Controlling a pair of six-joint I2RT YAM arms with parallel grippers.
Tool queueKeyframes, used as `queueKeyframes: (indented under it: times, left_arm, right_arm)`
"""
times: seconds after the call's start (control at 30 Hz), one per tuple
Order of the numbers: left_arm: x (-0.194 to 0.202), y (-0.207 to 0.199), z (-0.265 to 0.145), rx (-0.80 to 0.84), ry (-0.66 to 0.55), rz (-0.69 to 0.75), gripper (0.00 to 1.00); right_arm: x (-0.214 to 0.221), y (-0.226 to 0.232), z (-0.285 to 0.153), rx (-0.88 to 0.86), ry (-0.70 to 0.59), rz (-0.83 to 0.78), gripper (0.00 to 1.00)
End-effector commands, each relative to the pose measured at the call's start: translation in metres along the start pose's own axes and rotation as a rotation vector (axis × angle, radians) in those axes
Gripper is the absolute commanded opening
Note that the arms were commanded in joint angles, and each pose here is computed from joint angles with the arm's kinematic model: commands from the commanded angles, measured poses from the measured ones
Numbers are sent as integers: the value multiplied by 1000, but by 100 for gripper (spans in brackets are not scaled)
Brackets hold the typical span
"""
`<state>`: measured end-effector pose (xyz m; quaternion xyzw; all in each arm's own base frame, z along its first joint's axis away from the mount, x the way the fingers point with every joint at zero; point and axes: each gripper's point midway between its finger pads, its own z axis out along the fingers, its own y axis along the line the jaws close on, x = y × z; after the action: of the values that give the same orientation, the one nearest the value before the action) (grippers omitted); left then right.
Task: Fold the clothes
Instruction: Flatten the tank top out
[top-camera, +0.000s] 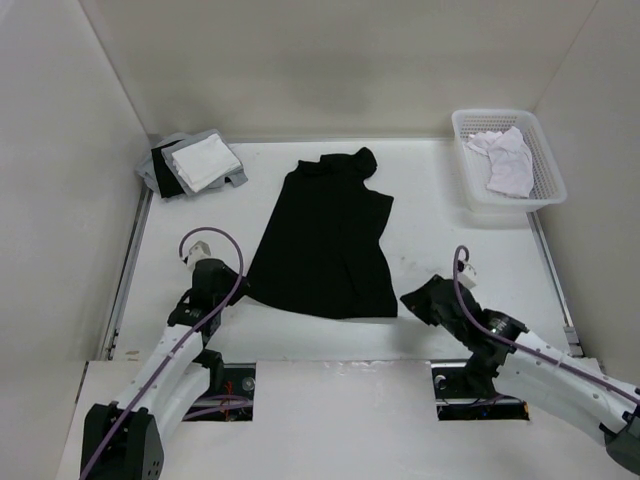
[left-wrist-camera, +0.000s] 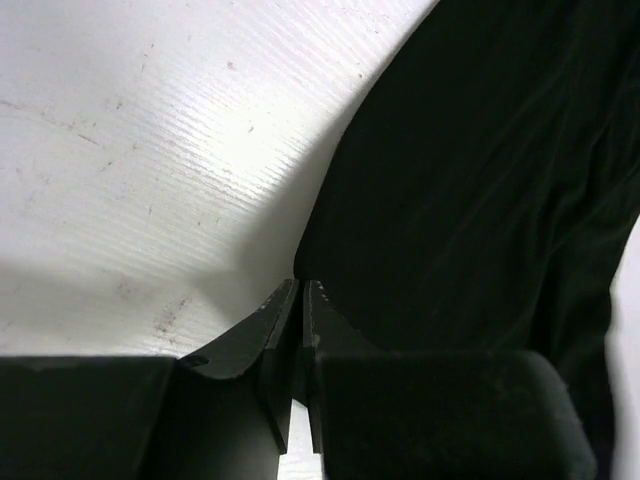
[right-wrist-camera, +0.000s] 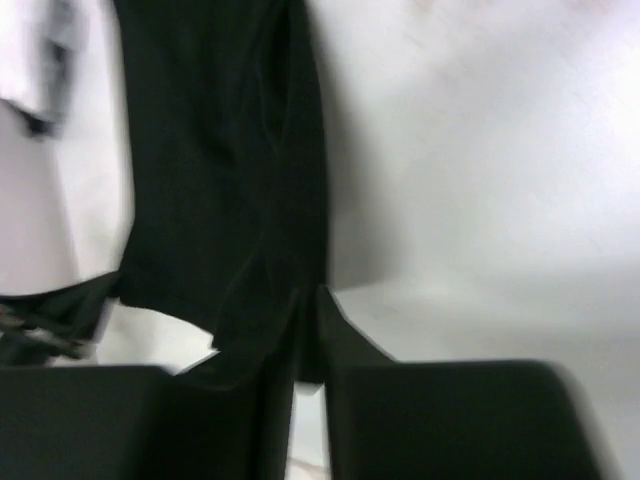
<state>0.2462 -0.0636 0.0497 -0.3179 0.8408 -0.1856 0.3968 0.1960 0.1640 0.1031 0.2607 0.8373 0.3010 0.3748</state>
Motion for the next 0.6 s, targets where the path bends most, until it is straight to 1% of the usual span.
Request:
queueKeyframes:
  times: [0.0,0.03,0.07,0.17,0.2,0.27,0.33,0.37,0.5,0.57]
  left_arm:
    - [-2,-1,-6,6,-8,-3,8]
    - [-3,0,-7,6,-13,-4,10]
    - [-4,2,-9,2,-18,-7,15]
    - [-6,7,-14,-15,-34,-17,26]
    - [-9,8,-15,-17,-45,-20,31]
    - [-11,10,-17,-32,-54,-22,34]
    - [-10,13,-16,-53,-51,-20,37]
    - [-9,14,-15,-61,-44,-18,37]
    - [6,23,-9,-131,43,1,37]
    - [13,25,-6,-157,71,17,35]
  right_arm:
    - [21,-57,-7,199,22,44,26]
    - [20,-61,-9,216,7,38,30]
    - [17,-59,-12,218,-12,27,34]
    - [9,-48,-13,216,-38,-12,36]
    - [10,-41,-11,211,-30,-48,39]
    - [15,-33,-5,201,2,-123,41]
    - [26,-28,2,194,54,-179,41]
    - [29,-26,5,187,65,-180,41]
    - [34,-15,9,124,69,-171,41]
    - [35,-11,9,97,70,-166,41]
